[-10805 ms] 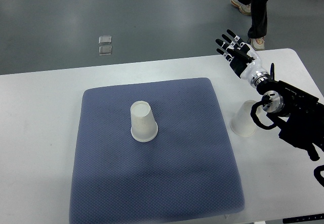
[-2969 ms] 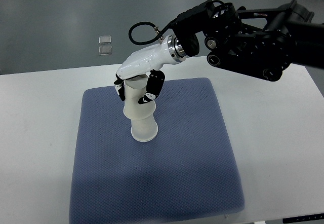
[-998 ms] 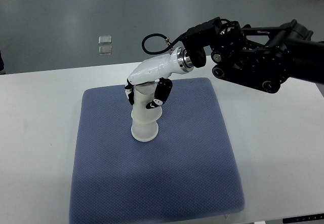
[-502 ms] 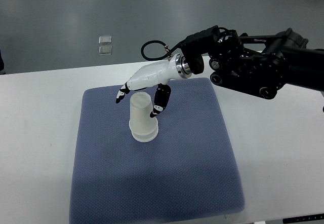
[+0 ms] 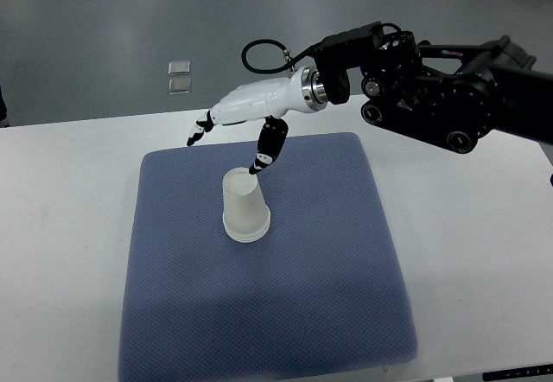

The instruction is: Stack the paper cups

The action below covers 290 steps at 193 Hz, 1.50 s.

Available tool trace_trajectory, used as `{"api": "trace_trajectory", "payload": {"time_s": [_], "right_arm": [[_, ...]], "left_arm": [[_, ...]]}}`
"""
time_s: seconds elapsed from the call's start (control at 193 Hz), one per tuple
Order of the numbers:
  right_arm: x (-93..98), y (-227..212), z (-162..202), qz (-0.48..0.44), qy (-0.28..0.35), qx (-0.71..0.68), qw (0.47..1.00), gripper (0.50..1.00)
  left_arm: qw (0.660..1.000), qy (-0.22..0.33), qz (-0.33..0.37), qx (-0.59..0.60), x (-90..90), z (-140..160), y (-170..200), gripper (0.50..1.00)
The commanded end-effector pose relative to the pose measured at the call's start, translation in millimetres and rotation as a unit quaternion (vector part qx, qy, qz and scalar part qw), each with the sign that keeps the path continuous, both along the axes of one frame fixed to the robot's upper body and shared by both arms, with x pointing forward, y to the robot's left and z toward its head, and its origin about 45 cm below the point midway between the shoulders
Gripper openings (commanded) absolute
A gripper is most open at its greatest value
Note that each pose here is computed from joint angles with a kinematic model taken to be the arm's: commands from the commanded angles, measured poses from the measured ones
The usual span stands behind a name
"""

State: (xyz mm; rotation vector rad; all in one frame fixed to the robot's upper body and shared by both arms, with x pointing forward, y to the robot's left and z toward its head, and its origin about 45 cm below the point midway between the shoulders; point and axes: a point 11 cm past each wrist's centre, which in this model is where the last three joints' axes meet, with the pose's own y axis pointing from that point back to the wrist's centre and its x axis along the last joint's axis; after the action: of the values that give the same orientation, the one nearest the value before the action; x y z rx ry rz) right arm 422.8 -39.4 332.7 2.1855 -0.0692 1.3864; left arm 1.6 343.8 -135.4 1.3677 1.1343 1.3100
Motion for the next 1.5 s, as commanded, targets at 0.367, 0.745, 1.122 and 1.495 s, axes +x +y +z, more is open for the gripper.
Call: {"api": "trace_trajectory", "payload": {"time_s": [0.367, 0.745, 1.122, 1.495], "right_arm": [[84.6, -111.0, 11.0, -0.272, 0.21, 0.352, 0.871, 0.897], [97.2, -185.5, -49.2, -0.439, 0.267, 0.528, 0.676, 0.897], [82.4, -202.5, -103.5, -0.488, 0.363, 0.631, 0.481, 0.897], [70.3, -196.1, -123.7, -0.463, 0.402, 0.651, 0.448, 0.917]], "left_arm": [[1.0, -0.001, 0.0, 0.001, 0.2, 0.0, 0.1, 1.0], [1.0, 0.0, 0.0, 0.0, -0.1, 0.0, 0.0, 1.0], [1.0, 0.001, 0.0, 0.0, -1.0, 0.0, 0.0, 1.0], [1.0, 0.001, 0.0, 0.0, -1.0, 0.0, 0.0, 1.0]]}}
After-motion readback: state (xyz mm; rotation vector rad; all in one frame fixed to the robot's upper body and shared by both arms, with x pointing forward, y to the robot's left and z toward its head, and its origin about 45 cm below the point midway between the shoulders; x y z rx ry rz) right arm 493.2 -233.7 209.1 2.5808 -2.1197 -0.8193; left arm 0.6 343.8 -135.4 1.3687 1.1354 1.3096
